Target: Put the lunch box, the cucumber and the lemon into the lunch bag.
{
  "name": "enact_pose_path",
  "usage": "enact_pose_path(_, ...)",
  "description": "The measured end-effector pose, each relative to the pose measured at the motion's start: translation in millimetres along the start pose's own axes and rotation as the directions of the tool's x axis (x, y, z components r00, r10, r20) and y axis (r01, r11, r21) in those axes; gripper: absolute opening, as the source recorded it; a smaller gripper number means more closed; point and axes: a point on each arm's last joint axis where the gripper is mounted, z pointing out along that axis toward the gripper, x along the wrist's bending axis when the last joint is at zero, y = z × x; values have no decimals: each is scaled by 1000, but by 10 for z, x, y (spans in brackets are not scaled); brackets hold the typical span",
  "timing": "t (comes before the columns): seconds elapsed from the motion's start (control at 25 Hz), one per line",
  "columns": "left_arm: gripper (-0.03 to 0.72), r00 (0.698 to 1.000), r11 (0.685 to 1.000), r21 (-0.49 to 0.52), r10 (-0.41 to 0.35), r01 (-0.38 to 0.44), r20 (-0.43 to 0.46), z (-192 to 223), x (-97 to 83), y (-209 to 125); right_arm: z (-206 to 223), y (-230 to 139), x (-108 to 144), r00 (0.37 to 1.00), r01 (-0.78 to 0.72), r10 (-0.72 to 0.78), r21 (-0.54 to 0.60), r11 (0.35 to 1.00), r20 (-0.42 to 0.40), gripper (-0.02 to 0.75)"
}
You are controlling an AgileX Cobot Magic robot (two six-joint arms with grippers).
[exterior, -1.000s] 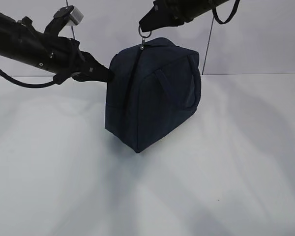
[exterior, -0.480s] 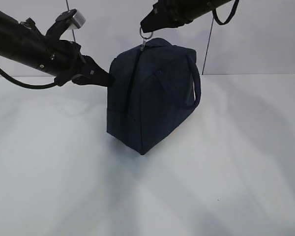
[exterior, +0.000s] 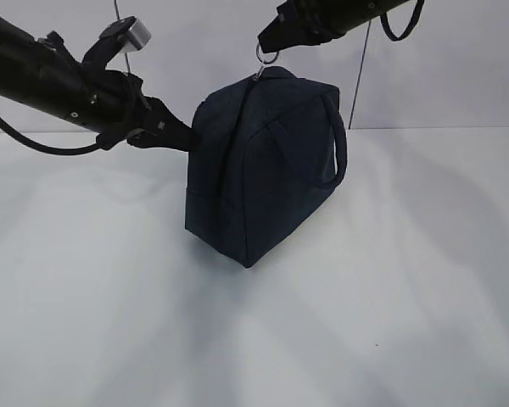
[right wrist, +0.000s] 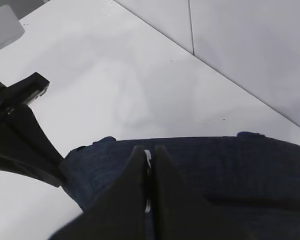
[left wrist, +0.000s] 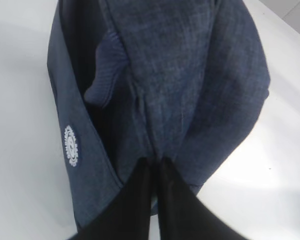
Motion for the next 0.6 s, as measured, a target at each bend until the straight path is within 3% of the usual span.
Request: enact_pose_path(0.6, -7, 1000, 999, 45, -1, 1, 9, -3, -8, -37, 144, -166, -253, 996, -79, 79, -8, 997, 28, 8)
